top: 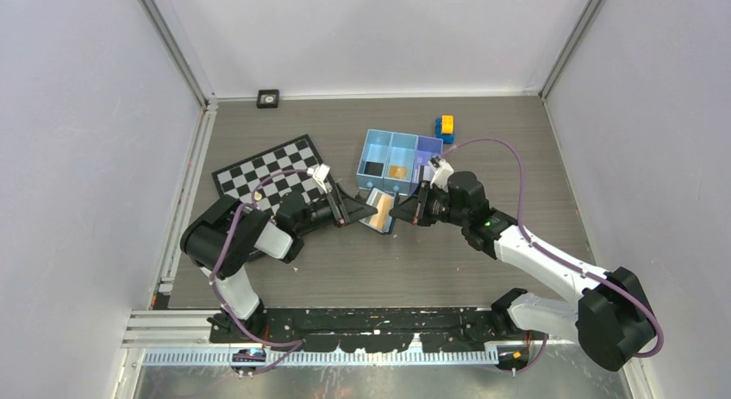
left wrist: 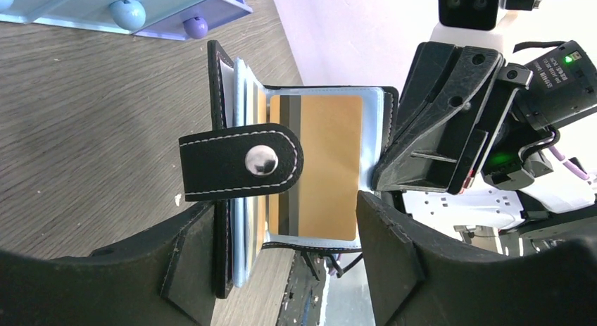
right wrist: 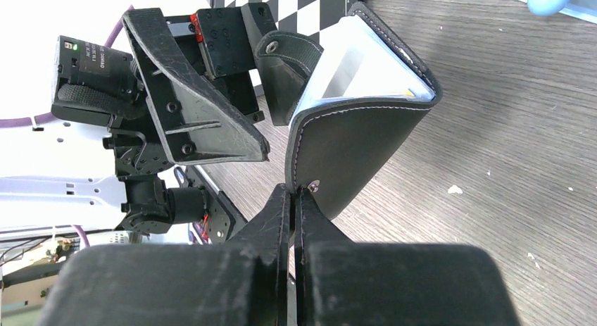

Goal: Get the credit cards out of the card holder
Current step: Remove the credit card from the card holder.

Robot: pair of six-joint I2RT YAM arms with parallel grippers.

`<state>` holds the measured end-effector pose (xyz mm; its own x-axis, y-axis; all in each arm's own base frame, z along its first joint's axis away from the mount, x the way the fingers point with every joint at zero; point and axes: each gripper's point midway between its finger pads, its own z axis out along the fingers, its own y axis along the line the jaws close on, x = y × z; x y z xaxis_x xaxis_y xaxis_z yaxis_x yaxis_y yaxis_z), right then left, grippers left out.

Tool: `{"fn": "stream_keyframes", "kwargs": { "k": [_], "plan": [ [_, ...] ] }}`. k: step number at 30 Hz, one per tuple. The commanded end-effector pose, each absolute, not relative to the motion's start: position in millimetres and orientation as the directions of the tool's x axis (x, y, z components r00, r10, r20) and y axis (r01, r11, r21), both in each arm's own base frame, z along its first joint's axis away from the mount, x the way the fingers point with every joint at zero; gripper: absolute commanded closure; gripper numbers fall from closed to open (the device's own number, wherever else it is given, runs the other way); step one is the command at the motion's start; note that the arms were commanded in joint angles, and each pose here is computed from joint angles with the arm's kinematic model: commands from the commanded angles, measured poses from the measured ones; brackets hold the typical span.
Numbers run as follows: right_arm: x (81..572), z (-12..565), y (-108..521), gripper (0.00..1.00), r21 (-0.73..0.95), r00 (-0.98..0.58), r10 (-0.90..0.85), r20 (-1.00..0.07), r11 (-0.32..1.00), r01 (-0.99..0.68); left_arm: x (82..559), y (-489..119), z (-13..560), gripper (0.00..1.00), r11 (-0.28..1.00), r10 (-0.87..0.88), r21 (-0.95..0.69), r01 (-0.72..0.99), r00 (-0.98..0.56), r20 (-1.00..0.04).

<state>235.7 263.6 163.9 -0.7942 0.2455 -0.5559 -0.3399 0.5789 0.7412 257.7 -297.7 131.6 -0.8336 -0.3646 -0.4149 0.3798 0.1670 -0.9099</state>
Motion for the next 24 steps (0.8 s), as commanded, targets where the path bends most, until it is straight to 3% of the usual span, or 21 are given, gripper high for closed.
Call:
{"fn": "stream_keyframes", "kwargs": {
  "k": [1, 3, 14, 18, 24],
  "plan": [
    [233.6, 191.1, 272.2, 0.99, 0.752, -0.762, 0.256, -0.595, 0.514, -0.414, 255.6, -295.6, 154.2, 0.35, 0.118, -0.380, -0.881, 0.458, -0.799, -0.466],
    [233.6, 190.8, 272.4, 1.00, 0.752, -0.763, 0.257, -0.594, 0.513, -0.413, 256.8, -296.1, 152.0, 0.41, 0.126, -0.376, -0.884, 0.451, -0.803, -0.463],
    [235.2, 190.6, 268.0, 0.99, 0.741, -0.754, 0.265, -0.601, 0.538, -0.402, 262.5, -290.6, 137.8, 0.93, 0.265, -0.348, -0.867, 0.422, -0.797, -0.494],
    [247.5, 177.3, 250.6, 0.92, 0.694, -0.735, 0.293, -0.611, 0.645, -0.320, 262.0, -280.1, 151.7, 1.00, 0.292, -0.384, -0.835, 0.465, -0.743, -0.548],
    [259.4, 167.0, 221.1, 0.74, 0.640, -0.699, 0.352, -0.622, 0.743, -0.195, 256.0, -266.0, 174.0, 1.00, 0.327, -0.414, -0.787, 0.524, -0.669, -0.617]
  ]
}}
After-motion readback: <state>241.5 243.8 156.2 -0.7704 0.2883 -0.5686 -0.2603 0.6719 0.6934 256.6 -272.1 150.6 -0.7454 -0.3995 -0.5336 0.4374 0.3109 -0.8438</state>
